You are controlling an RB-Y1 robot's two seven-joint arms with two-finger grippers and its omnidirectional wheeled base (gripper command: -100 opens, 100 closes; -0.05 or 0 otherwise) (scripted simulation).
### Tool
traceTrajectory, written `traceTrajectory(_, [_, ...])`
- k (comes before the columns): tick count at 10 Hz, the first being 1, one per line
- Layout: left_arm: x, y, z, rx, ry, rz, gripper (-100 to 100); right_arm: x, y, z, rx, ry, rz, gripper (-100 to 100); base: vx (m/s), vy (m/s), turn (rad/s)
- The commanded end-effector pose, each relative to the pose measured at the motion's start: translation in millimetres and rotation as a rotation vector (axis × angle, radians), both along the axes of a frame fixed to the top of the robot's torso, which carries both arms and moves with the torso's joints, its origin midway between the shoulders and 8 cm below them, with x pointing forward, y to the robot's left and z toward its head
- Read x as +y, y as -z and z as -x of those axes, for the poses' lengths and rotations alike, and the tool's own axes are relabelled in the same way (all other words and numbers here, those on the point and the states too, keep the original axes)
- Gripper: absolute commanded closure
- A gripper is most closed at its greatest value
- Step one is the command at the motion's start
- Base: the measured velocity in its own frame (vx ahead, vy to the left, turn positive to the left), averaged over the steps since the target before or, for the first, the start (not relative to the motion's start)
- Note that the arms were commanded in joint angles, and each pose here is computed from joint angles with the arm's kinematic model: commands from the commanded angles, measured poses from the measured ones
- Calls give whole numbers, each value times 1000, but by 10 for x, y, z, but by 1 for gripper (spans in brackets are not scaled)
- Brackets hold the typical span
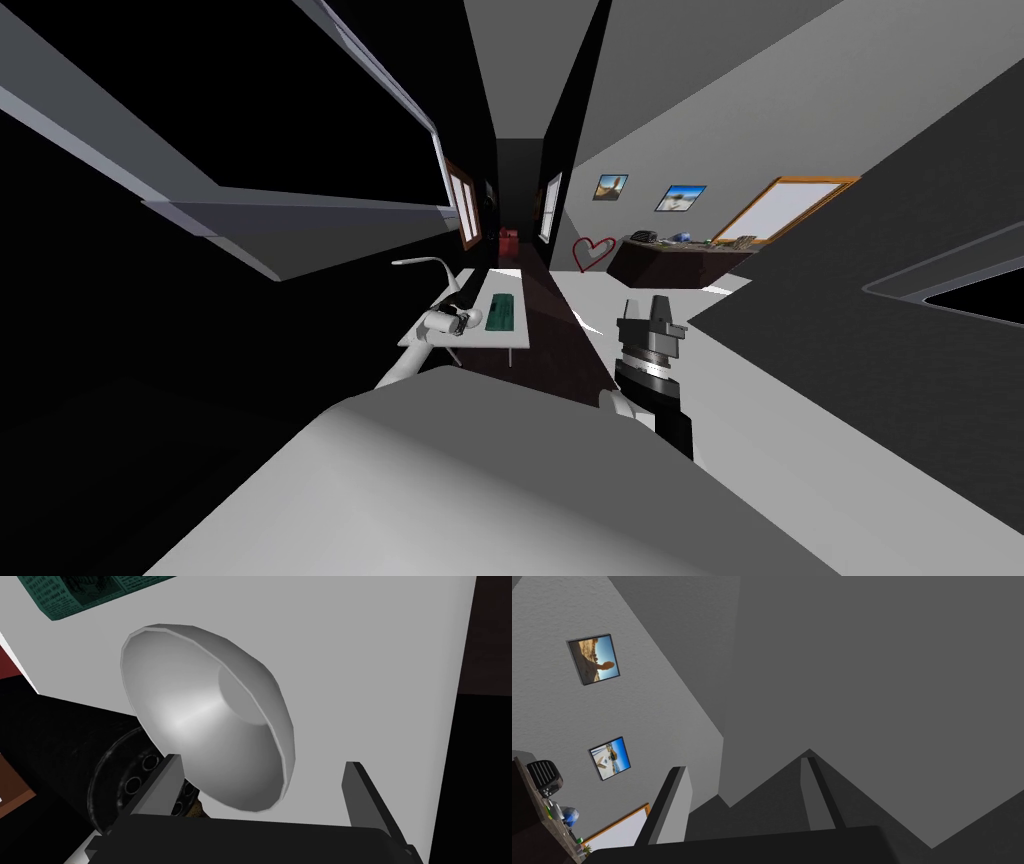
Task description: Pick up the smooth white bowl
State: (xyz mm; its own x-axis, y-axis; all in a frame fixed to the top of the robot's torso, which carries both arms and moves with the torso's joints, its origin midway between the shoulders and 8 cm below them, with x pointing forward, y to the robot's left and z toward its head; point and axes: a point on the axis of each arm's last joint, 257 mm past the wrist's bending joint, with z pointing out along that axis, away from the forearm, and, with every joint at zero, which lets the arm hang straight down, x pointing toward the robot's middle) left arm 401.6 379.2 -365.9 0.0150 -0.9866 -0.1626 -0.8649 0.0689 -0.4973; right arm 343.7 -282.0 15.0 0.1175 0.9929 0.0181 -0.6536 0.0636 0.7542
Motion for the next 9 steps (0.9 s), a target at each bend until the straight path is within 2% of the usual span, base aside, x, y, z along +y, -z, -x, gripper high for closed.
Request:
traceTrajectory(1, [0,0,0,0,0,0,0,0,0,0,0,0,0,0,0,0,0])
traceTrajectory(2, [11,79,-20,-1,-3,0,-100,0,0,0,0,0,0,0,11,6,-25])
traceTrajectory(5, [25,200,-43,-2,-8,0,-100,0,0,0,0,0,0,0,18,12,-18])
traceTrajectory(6, [30,171,-33,-1,-7,1,-100,0,0,0,0,0,0,0,7,7,-3])
traceTrajectory(7, [31,173,-36,-2,-7,1,100,0,0,0,0,0,0,0,0,0,0])
traceTrajectory(9, [33,184,-24,2,-8,1,100,0,0,0,0,0,0,0,-1,1,1])
